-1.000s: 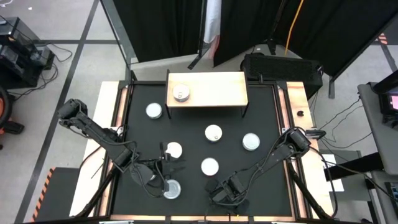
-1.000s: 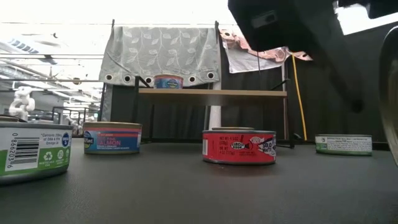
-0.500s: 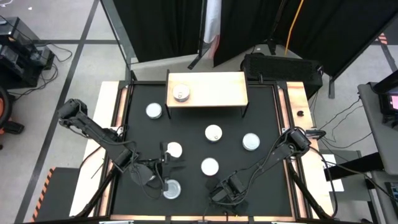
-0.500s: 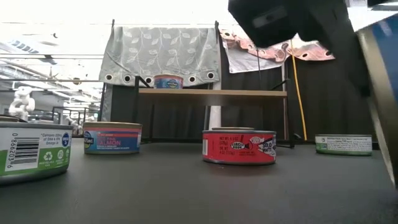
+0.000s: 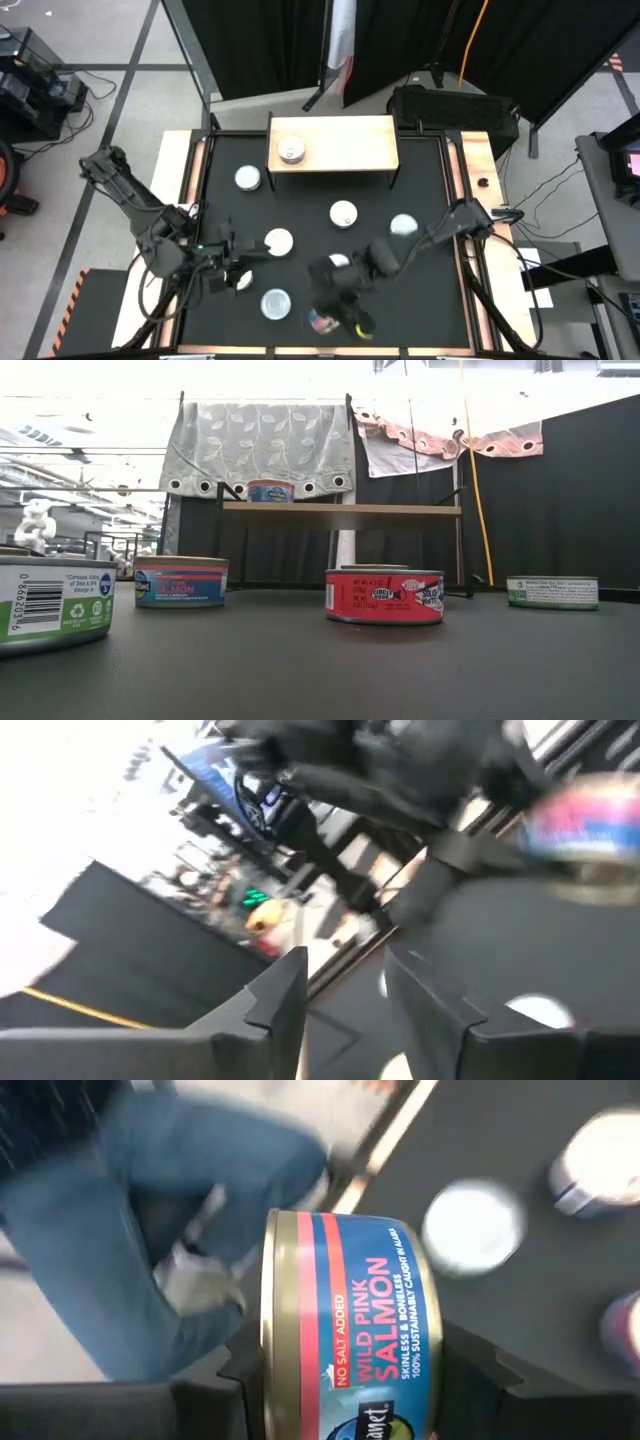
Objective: Stack canned seafood by type on shelf
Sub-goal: Stack the blue pink tuna can on top of the other blue pink tuna can on the shelf
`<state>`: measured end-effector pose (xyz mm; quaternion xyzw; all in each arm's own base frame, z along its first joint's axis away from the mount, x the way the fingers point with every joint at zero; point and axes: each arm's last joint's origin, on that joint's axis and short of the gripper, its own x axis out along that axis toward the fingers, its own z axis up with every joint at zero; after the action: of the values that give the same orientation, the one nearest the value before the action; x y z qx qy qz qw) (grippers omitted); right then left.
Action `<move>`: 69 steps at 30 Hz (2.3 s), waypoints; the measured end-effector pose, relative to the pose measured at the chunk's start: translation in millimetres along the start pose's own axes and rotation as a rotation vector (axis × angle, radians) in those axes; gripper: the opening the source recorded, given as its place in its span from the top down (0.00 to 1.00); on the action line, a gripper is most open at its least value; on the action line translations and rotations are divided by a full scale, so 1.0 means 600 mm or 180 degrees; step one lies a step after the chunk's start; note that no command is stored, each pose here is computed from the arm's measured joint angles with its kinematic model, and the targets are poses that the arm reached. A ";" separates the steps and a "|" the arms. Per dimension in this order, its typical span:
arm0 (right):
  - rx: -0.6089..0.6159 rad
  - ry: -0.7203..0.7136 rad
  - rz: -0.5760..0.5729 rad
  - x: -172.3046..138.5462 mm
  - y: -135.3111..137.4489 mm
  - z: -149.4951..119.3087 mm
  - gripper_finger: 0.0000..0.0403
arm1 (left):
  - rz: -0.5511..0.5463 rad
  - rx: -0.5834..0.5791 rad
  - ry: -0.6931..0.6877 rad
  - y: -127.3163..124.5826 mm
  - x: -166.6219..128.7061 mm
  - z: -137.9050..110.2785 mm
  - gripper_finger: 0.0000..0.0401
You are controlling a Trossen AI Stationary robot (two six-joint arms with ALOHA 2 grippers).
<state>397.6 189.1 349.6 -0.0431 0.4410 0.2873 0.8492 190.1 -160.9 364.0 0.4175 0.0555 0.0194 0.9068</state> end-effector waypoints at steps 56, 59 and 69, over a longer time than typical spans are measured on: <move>0.1742 -0.1966 0.0078 -0.327 -0.355 -0.035 0.53 | 0.0338 0.3221 0.1607 0.065 0.090 -0.077 0.45; 0.1757 -0.1933 0.0094 -0.326 -0.356 -0.037 0.53 | 0.0410 0.3196 0.1569 0.071 0.091 -0.075 0.45; 0.1752 -0.1887 0.0165 -0.328 -0.360 -0.042 0.53 | 0.0285 0.3379 0.1641 0.065 0.092 -0.079 0.44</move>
<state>405.2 -87.1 447.4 0.2817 0.2385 0.1798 0.9119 240.1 -95.4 358.1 0.7978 0.2585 0.1281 0.5294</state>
